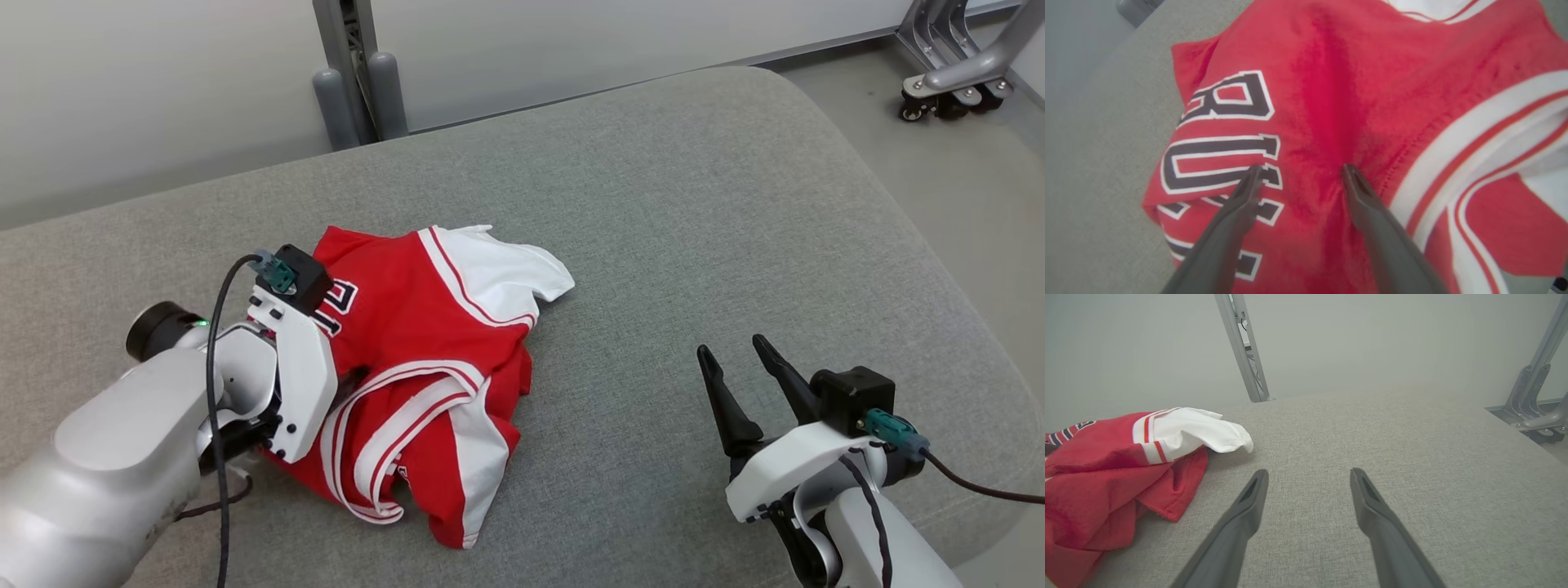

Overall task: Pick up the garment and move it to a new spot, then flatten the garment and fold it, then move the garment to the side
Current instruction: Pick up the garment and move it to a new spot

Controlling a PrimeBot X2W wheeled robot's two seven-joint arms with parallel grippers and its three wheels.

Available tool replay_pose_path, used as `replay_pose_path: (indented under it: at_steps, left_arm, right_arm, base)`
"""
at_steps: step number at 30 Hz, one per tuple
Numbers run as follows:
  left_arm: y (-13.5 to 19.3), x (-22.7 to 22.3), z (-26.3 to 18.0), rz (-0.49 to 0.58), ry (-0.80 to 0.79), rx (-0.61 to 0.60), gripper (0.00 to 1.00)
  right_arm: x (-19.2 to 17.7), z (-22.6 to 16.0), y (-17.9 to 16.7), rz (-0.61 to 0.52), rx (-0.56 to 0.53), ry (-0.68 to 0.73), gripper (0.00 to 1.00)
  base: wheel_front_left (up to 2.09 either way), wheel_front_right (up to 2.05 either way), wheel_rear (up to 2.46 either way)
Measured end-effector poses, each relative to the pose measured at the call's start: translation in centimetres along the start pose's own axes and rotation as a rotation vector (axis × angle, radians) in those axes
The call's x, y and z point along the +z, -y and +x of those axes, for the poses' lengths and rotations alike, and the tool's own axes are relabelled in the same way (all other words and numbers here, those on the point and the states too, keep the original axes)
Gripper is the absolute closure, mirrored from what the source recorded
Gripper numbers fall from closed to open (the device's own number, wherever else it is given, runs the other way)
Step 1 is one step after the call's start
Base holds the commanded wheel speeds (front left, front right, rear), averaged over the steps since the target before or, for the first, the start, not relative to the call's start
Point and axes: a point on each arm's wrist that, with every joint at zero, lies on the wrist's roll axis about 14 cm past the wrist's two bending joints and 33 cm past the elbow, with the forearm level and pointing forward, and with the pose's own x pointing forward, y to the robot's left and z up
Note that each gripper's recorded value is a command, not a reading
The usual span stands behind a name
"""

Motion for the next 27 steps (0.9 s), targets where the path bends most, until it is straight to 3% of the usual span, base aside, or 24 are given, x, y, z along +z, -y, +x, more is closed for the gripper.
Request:
replay_pose_path:
  at_steps: [6,7,8,14,27]
  left_arm:
    - [-0.2,-1.8,1.2,-0.036,-0.094,-0.001,0.00]
    - [0.1,-2.0,1.5,-0.049,-0.105,-0.008,0.33]
    - [0.4,-2.1,1.7,-0.052,-0.108,-0.017,1.00]
    - [0.6,-2.2,2.3,-0.051,-0.087,-0.022,1.00]
    - [0.0,6.2,-3.0,0.025,0.306,0.016,1.00]
  right_arm:
    - [-0.2,0.2,0.1,0.000,-0.001,-0.006,0.00]
    - [-0.2,0.3,0.1,0.000,-0.002,-0.006,0.00]
    - [-0.2,0.3,0.2,-0.001,-0.003,-0.007,0.00]
    - [-0.5,0.5,0.4,-0.001,-0.009,-0.016,0.00]
    - [-0.3,1.6,-2.2,-0.008,0.066,-0.006,0.00]
  base:
    - [0.00,0.00,0.00]
    - [0.00,0.00,0.00]
    - [0.00,0.00,0.00]
    - [0.00,0.00,0.00]
    - [0.00,0.00,0.00]
